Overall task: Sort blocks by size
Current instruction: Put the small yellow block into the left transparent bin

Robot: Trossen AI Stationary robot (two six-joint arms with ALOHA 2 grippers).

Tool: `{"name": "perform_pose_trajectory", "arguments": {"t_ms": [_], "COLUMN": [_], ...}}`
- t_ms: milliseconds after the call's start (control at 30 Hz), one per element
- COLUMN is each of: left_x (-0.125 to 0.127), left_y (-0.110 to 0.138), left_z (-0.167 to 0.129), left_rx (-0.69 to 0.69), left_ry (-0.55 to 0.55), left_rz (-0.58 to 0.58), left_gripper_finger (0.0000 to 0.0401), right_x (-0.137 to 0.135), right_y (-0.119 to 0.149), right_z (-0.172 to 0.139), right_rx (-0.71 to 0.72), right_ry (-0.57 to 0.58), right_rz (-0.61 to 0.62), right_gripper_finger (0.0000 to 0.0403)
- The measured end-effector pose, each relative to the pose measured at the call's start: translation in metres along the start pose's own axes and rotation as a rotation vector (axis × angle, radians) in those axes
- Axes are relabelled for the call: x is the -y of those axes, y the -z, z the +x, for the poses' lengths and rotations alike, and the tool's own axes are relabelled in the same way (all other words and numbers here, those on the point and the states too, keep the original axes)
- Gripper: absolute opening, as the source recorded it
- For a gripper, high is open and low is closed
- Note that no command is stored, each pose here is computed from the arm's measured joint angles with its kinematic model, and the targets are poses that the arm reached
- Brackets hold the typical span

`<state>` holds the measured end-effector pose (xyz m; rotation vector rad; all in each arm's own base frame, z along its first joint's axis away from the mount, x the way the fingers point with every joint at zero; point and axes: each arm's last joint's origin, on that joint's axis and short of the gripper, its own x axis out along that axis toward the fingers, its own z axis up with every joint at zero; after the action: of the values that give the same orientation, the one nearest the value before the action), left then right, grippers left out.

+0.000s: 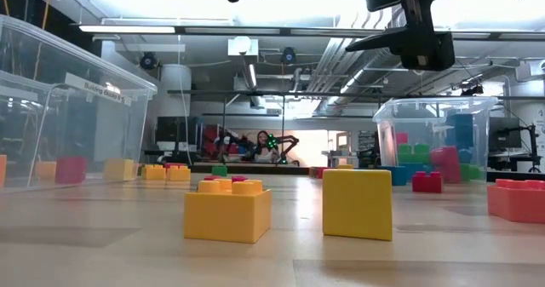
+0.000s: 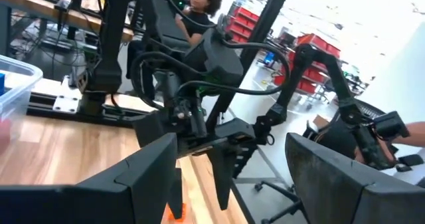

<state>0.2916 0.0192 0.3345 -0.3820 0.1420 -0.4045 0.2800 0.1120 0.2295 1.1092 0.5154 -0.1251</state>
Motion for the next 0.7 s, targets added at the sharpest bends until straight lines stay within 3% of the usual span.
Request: {"name": "perform_pose_trajectory", "arguments": {"t_ms": [700], "left_x": [-0.0001], "left_y": [0.0], "left_z": [0.0008], "left_rx": [0.017], "left_ry": [-0.045], "left_rz": [0.009], "left_gripper_finger": [0.0266], "right_x": [-0.0004], "right_y": [0.0004], "right_z": [0.0], "right_rx": [-0.015], "right_ry": [-0.007], "right_rz": [-0.05], "right_gripper_finger": [0.0328]}}
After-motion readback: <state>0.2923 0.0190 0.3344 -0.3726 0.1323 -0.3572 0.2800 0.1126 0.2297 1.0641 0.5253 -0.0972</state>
